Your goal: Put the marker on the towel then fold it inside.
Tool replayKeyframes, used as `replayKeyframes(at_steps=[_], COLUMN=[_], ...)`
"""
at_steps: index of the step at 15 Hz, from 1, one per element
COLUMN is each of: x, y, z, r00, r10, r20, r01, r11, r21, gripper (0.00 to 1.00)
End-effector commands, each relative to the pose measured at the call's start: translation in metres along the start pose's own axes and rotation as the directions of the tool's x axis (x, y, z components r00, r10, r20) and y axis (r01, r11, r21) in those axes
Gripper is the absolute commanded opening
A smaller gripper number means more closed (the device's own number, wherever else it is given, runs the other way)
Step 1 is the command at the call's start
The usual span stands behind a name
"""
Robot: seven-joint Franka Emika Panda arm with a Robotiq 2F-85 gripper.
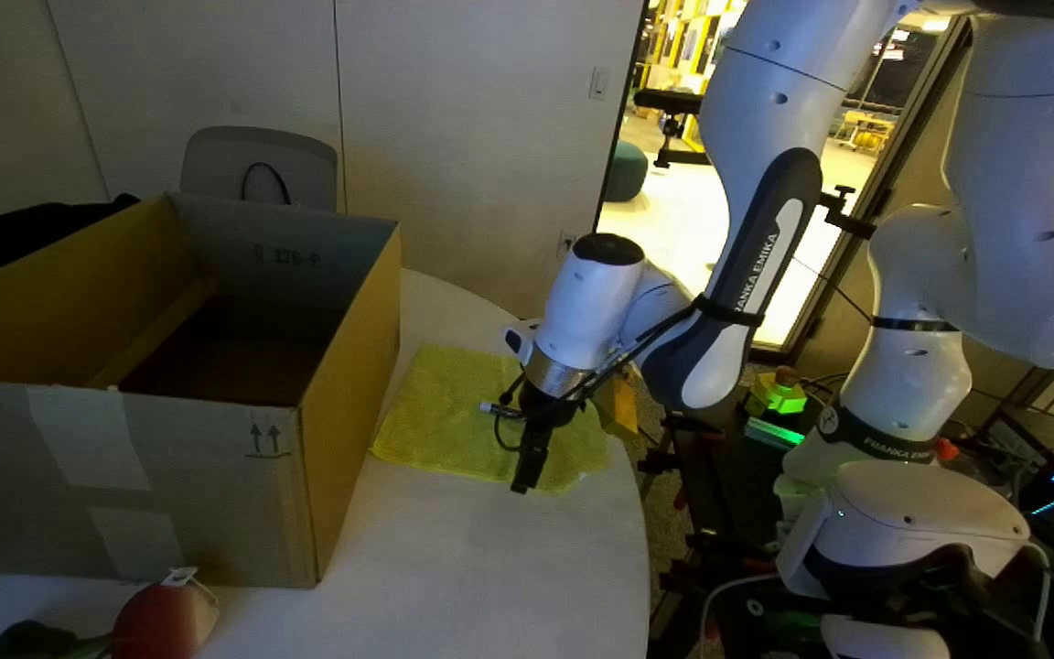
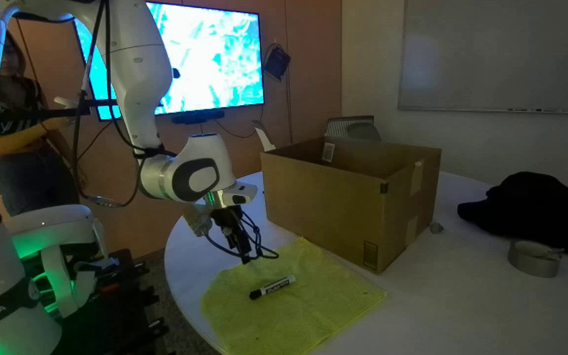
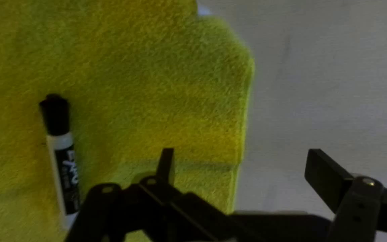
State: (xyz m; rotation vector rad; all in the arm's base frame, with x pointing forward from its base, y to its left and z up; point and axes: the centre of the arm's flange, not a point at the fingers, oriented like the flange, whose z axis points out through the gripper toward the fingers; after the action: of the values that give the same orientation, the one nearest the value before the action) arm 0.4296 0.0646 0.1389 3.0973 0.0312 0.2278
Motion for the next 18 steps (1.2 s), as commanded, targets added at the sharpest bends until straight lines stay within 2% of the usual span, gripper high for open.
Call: replayKeyframes(at_steps=[1,12,13,14,18], x=[-0.002,0.011,0.012,0.012,0.013], y=[0.0,0.016,0.016,0.016,0.014], z=[0.014,0.046,0.047,0.048,0.043], r00=[1.0,0.998,0.998,0.998,0.997], r10=[-0.016,0.004,0.001,-0.005,-0.026], r20=[0.023,0.058,0.064,0.068,0.068], r01=[0.014,-0.009,-0.006,-0.002,0.02], r11=[0.996,0.996,0.996,0.996,0.996], r21=[0.087,0.088,0.091,0.093,0.092], gripper=[1.0,1.0,0.75,0.73,0.43])
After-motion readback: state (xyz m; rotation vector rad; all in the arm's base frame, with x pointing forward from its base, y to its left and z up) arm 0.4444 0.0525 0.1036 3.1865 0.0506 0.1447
